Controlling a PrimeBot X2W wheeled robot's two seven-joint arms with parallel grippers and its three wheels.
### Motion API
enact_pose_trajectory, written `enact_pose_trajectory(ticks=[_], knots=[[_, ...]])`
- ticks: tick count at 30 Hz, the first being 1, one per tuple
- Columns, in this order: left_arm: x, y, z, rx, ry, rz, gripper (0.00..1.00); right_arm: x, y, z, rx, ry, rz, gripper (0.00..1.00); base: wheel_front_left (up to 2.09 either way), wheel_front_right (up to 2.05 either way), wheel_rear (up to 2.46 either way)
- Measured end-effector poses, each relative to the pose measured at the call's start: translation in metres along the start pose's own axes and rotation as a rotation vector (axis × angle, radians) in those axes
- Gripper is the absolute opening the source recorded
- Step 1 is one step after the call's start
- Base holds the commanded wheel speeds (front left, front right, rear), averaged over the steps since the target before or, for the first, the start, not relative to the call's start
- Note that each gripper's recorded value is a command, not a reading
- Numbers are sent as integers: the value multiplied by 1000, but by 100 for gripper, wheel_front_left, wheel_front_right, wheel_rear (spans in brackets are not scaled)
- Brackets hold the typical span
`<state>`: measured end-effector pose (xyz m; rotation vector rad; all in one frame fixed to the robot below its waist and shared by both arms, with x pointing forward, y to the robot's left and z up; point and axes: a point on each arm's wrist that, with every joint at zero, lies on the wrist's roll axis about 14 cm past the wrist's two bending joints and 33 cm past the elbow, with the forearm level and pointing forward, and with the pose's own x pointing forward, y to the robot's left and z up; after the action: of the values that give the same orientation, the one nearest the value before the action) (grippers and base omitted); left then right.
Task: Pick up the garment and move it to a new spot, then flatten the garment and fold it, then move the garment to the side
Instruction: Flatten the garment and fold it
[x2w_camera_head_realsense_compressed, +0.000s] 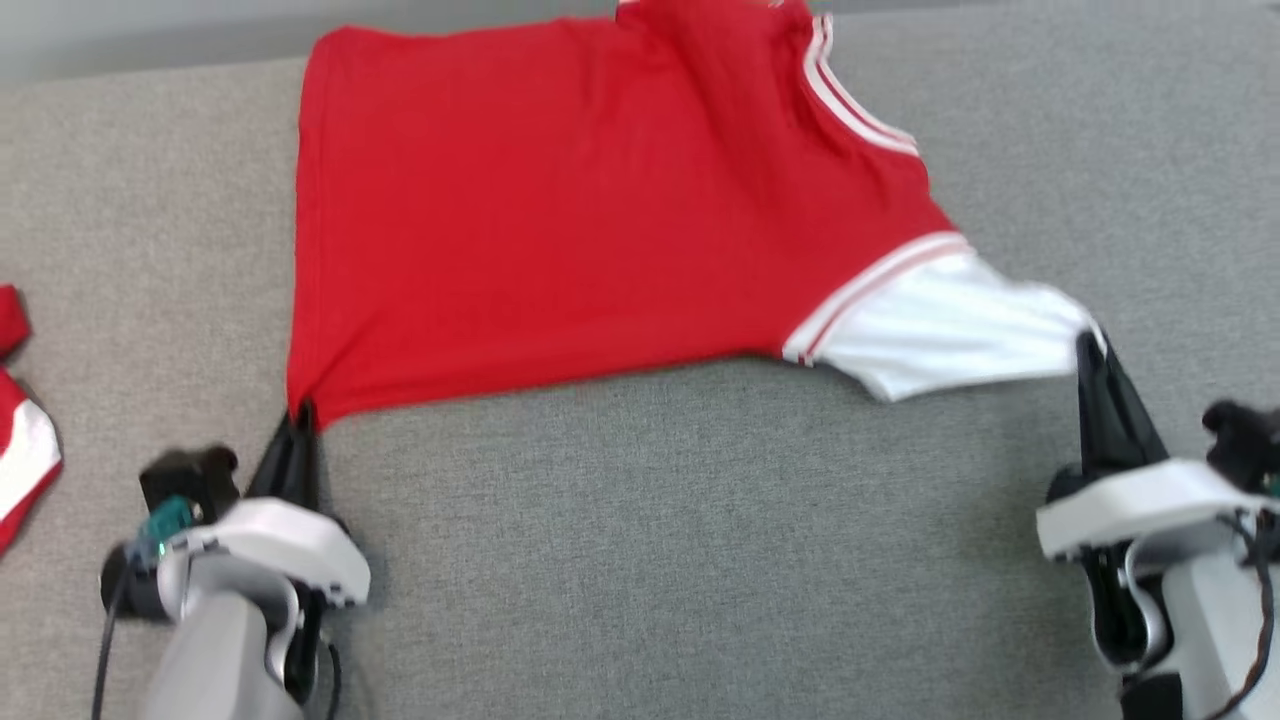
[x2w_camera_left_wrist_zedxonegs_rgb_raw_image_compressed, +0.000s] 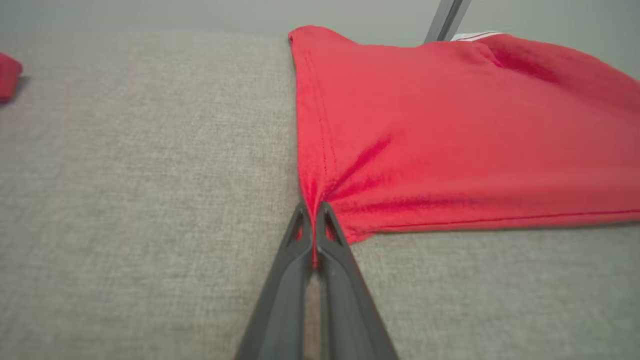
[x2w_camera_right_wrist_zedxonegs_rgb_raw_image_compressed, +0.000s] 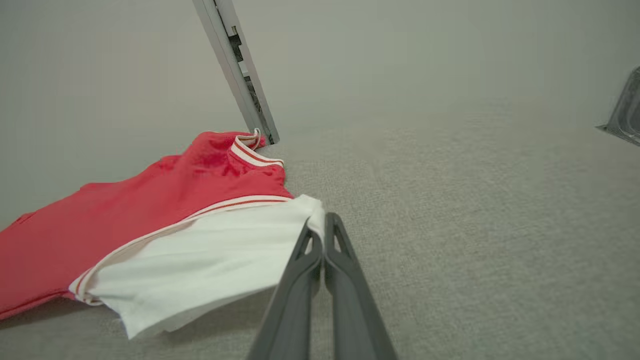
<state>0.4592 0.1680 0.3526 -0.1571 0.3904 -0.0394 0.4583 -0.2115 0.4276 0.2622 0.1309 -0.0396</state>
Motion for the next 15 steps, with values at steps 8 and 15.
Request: enact_pose_trajectory(ticks=[8,15], knots=[[-63,3,-28,-32,32,32,0,-65,-17,-13,27,38,-61,0,0,0,0],[-119,15,-44,-59,27,78,0,-122,-27,-27,38,65,-92,0,0,0,0]])
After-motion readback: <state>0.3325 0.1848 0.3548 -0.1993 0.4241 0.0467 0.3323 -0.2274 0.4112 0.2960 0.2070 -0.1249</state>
